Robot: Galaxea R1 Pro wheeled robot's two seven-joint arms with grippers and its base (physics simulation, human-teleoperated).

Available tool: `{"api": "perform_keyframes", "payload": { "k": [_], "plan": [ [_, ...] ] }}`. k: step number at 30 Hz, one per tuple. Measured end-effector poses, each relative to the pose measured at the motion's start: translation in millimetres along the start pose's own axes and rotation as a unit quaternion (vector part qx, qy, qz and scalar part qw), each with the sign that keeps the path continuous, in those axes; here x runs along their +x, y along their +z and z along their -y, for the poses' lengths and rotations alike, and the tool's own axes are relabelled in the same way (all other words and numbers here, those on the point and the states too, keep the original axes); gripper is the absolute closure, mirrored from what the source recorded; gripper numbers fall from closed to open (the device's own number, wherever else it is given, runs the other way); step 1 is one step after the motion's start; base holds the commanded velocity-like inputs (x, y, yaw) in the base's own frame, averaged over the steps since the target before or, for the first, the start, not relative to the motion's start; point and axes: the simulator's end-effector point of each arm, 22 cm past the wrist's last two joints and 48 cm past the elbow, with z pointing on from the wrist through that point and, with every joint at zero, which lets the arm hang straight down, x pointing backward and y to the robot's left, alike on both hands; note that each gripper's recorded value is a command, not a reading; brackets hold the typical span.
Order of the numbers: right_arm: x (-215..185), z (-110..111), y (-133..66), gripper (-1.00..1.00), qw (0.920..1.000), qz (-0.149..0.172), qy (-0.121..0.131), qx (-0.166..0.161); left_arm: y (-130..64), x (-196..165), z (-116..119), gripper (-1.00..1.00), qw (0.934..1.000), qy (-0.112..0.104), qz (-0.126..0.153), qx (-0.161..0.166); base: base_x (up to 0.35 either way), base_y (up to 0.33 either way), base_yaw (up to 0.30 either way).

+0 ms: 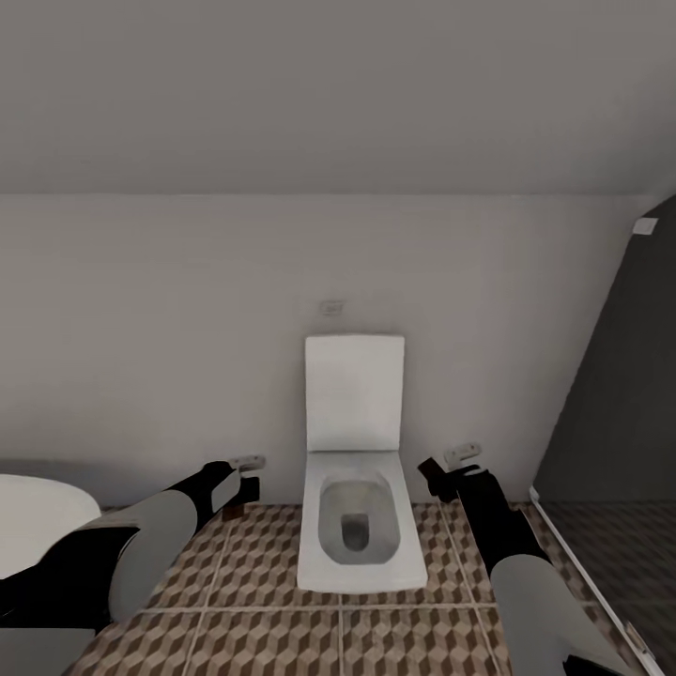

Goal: Take the four mousetraps from the cabinet in the bathroom and place them on the bathroom floor. Make sure all four end up on the same floor surface, and ensure that at least two of them are either under or directly next to the same bathroom sink.

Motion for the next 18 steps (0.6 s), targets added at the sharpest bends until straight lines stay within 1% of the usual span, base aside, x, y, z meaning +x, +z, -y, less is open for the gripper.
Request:
{"api": "perform_keyframes", "payload": {
  "k": [8, 18],
  "plan": [
    [1, 0, 0.4, 1.0, 1.0, 0.0, 0.0, 0.001, 0.0, 0, 2, 1.0, 1.0, -0.002, 0.002, 0.002, 0.014, 0.0, 0.0],
    [1, 0, 0.4, 1.0, 1.0, 0.0, -0.001, 0.001, -1.4, 4, 23, 1.0, 0.9999, 0.006, -0.001, 0.01, 0.001, 0.0, 0.0]
  ]
}}
